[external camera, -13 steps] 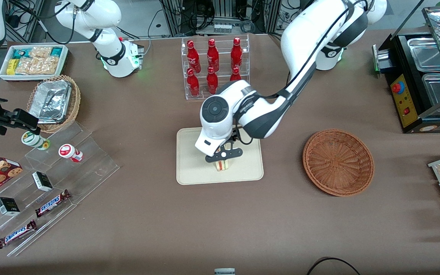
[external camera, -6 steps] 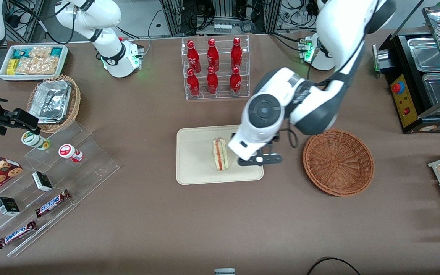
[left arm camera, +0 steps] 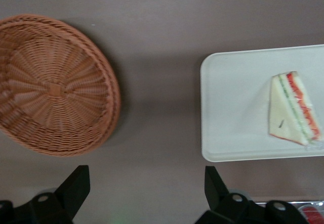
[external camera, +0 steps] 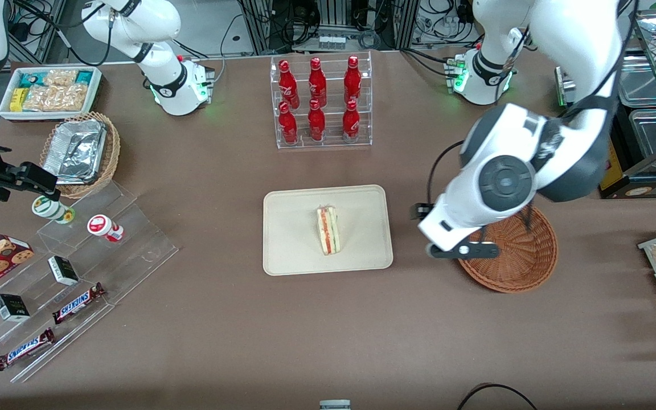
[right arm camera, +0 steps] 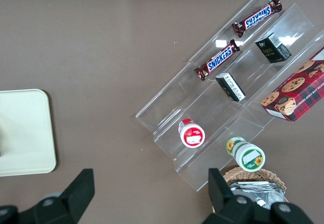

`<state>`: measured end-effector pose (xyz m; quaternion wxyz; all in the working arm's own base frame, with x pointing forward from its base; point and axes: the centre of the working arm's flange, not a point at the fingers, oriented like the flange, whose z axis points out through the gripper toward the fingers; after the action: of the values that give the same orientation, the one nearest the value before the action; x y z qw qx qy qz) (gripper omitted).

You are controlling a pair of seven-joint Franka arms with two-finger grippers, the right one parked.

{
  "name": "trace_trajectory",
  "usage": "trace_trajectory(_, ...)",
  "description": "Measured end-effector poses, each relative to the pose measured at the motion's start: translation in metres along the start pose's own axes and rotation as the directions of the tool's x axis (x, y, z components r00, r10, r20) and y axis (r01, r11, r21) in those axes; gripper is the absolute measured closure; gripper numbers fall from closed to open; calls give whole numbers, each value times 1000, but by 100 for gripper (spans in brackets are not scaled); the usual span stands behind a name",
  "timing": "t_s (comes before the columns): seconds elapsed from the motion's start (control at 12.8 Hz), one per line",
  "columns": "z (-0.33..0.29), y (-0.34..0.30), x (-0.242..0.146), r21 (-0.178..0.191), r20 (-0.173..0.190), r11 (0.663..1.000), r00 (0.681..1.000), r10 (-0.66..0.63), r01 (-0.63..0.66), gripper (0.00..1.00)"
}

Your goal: Place sandwich from basket to tray

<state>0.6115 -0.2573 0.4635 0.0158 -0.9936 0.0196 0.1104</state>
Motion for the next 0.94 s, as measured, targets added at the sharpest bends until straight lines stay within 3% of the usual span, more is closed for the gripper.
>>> trace_trajectory(0.23, -18, -60, -12, -4, -8, 1000, 1000, 30, -30, 0)
trace_trajectory(0.55, -35, -115, -50, 29, -8, 997, 998, 65, -65, 0)
trace_trajectory(0.94, -76, -195, -97, 10, 35, 995, 994, 100, -100, 0)
